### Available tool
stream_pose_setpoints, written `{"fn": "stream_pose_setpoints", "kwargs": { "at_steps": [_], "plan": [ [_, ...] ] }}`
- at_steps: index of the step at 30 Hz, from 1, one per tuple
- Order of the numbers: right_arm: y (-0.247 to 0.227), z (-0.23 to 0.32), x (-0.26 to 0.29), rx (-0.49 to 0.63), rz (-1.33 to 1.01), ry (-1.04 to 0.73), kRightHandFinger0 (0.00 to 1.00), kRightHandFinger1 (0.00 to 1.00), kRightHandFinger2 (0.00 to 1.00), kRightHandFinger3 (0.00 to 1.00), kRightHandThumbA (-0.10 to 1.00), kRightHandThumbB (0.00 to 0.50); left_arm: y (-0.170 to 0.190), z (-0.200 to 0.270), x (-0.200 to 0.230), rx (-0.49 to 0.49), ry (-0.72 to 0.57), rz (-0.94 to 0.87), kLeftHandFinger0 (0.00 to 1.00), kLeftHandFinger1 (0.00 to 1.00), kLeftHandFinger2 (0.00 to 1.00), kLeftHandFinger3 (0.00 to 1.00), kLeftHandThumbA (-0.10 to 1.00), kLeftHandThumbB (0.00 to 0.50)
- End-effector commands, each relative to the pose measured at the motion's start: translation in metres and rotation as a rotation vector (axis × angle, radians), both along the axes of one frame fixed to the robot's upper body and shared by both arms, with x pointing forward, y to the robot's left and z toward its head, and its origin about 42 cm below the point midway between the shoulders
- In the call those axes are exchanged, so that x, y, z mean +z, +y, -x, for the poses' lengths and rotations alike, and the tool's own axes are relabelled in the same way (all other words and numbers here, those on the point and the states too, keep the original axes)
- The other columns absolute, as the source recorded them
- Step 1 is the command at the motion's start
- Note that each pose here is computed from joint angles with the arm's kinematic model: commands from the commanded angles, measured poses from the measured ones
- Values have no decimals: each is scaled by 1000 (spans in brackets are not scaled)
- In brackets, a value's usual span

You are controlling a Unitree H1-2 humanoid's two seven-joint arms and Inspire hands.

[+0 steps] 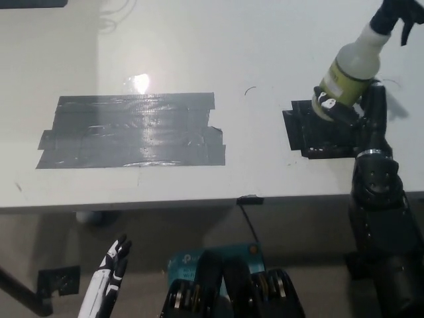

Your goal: A spray bottle is kept on the black marked spot on the table infront of the robot and the robot extends its right arm to pick it up and hands it to a person

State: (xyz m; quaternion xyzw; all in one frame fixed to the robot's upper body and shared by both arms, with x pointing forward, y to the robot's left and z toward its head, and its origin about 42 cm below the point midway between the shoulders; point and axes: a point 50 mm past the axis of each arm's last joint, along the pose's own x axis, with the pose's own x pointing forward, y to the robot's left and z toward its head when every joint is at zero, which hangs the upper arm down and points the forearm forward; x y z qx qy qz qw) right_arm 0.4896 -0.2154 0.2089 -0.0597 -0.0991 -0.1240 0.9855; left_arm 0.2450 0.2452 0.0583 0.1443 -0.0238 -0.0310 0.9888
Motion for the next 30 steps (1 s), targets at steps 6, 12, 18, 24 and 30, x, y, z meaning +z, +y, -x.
{"fn": "stream_pose_setpoints", "kwargs": {
  "at_steps": [6, 12, 18, 24, 30],
  "plan": [
    [46, 35, 83, 207, 148, -260, 0, 286, 613, 548, 23, 156, 0, 5, 3, -5, -39, -12, 1000, 1000, 1000, 1000, 1000, 280],
    [71, 46, 56, 333, 220, -184, 0, 267, 577, 608, -98, 147, 0, 12, 0, -13, -12, -8, 1000, 1000, 1000, 1000, 1000, 281],
    [95, 44, 34, 422, 259, -50, 0, 362, 733, 745, -100, 92, 0, 10, 0, -14, -18, -22, 1000, 1000, 1000, 1000, 1000, 289],
    [108, 35, 41, 595, 82, 126, 36, 433, 758, 738, -100, 106, 1, 8, 3, -24, -22, -21, 1000, 1000, 1000, 1000, 1000, 290],
    [117, 32, 57, 639, -8, 142, 0, 406, 770, 785, -100, 115, 1, 6, 6, -28, -19, -20, 1000, 1000, 1000, 1000, 1000, 293]
  ]
}}
